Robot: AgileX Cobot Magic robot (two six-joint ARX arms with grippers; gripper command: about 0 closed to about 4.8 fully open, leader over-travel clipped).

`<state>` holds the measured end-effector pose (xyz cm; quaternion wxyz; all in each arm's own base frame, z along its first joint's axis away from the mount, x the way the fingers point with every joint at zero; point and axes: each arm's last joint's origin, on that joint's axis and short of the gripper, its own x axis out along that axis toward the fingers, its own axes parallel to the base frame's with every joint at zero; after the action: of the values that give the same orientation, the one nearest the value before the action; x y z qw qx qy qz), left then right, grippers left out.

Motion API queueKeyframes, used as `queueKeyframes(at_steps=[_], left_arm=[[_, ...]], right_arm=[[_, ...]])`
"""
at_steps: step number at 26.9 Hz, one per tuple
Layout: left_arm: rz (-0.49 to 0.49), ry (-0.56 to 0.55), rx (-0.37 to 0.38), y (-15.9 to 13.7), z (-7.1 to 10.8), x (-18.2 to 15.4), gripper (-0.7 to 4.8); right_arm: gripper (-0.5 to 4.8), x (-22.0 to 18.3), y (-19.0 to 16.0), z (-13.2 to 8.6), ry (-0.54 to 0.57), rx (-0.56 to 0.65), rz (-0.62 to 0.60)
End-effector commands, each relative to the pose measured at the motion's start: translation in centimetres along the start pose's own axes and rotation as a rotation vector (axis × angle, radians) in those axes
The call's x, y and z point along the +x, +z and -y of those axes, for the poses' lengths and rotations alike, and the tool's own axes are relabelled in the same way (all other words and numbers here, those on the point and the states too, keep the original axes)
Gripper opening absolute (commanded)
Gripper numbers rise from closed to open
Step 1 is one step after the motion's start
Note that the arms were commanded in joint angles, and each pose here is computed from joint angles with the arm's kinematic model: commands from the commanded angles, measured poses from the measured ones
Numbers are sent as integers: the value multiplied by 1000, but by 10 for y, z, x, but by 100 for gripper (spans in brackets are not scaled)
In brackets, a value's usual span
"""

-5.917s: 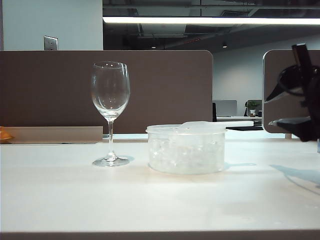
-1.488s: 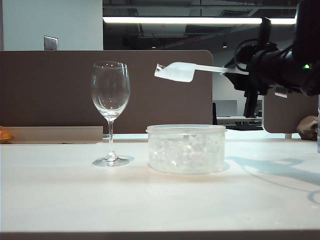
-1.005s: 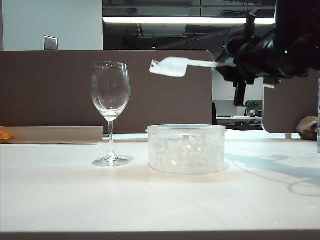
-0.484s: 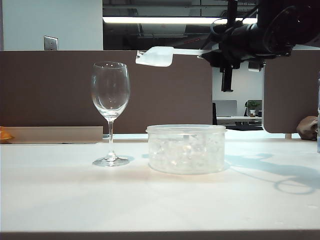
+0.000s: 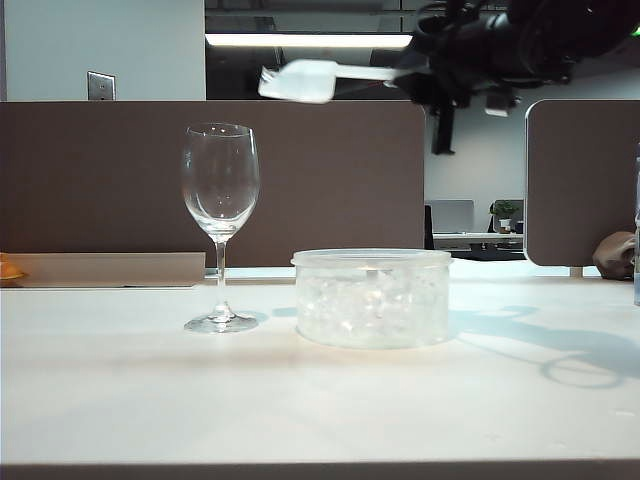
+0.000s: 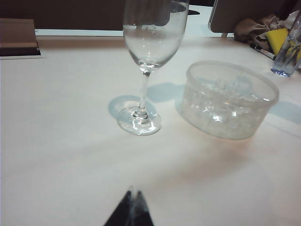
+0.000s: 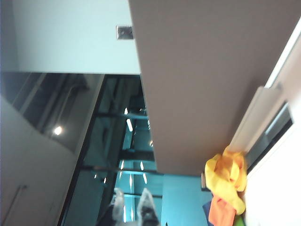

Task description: Pick up an ice shovel filled with ice cubes and pour the ice from the shovel into the glass.

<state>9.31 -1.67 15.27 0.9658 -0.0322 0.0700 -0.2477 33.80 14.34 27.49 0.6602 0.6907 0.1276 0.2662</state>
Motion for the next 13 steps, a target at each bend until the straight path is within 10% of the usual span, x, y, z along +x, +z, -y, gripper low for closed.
queueKeyframes(at_steps=[1,13], left_arm=[[2,-7,5,0,0,0,-5],[2,-6,4,0,0,0,-5]], right_arm=[[-2,8,-6,-15,19,-47,-27],[-2,14,-10,-17,-27,-122,-40]])
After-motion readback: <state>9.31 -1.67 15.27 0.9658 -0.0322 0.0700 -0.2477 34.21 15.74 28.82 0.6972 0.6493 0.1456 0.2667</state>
